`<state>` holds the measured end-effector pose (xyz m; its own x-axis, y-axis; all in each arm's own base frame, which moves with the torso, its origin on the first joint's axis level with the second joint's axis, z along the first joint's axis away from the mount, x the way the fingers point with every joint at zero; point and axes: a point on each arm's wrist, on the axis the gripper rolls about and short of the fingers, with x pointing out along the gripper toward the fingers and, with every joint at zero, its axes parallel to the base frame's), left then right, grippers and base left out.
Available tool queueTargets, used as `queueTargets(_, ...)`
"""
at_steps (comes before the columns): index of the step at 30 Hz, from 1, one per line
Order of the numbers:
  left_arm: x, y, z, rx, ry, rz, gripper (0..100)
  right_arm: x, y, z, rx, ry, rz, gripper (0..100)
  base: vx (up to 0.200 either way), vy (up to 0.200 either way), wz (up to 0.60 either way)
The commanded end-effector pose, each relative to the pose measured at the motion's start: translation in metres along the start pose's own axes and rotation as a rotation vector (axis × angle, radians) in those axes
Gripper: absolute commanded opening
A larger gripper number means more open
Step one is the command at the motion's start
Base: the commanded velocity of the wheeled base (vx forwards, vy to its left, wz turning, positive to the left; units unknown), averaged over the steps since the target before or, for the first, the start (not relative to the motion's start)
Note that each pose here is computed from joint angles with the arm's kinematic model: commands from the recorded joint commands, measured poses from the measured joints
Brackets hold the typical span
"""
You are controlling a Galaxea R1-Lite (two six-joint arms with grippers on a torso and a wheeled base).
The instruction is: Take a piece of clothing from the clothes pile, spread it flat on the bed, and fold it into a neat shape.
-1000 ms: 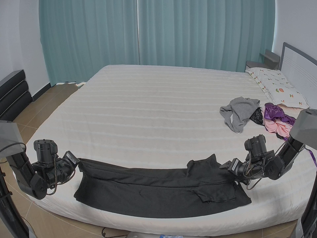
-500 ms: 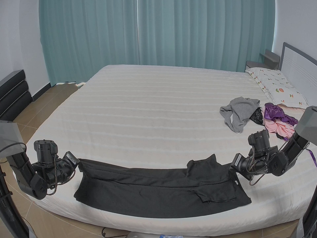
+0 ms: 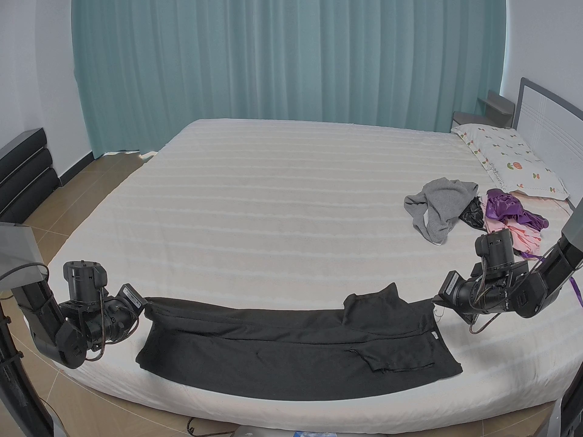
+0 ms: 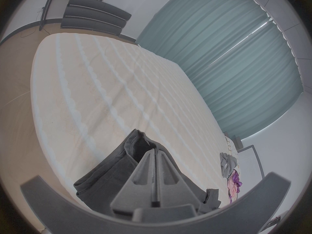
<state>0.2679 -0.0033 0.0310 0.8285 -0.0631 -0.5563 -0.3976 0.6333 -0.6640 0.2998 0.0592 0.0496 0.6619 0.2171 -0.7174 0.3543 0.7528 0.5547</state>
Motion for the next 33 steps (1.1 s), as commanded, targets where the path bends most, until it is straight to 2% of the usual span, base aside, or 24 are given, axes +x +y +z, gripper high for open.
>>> queueTargets(1, 0.0, 0.001, -0.001, -0.001, 0.009, 0.006, 0, 0.004, -0.005, -0.005, -0.003, 0.025, -0.016, 100, 0.0, 0.0, 0.0)
queueTargets(5, -0.002, 0.001, -0.001, 0.002, 0.013, 0.009, 0, 0.008, -0.003, -0.005, -0.002, 0.054, 0.011, 100, 0.0, 0.0, 0.0)
queueTargets(11, -0.004, 0.006, -0.006, 0.013, 0.052, 0.032, 0, 0.015, -0.005, -0.008, -0.004, 0.075, 0.007, 100, 0.0, 0.0, 0.0)
queueTargets(12, -0.004, 0.007, -0.007, 0.017, 0.061, 0.043, 100, 0.017, -0.006, -0.009, -0.001, 0.08, 0.005, 100, 0.0, 0.0, 0.0)
queueTargets(19, -0.005, 0.015, -0.014, 0.069, 0.132, 0.089, 100, 0.027, -0.012, -0.013, 0.004, 0.091, 0.008, 100, 0.0, 0.0, 0.0)
queueTargets(23, -0.008, 0.019, -0.018, 0.117, 0.211, 0.043, 100, 0.026, -0.012, -0.014, 0.001, 0.093, 0.012, 100, 0.0, 0.0, 0.0)
queueTargets(27, -0.011, 0.025, -0.023, 0.17, 0.254, 0.044, 100, 0.024, -0.013, -0.017, -0.003, 0.095, 0.012, 100, 0.0, 0.0, 0.0)
queueTargets(33, 0.004, 0.032, -0.029, 0.167, 0.284, 0.079, 100, 0.024, -0.015, -0.019, -0.004, 0.084, 0.026, 100, 0.0, 0.0, 0.0)
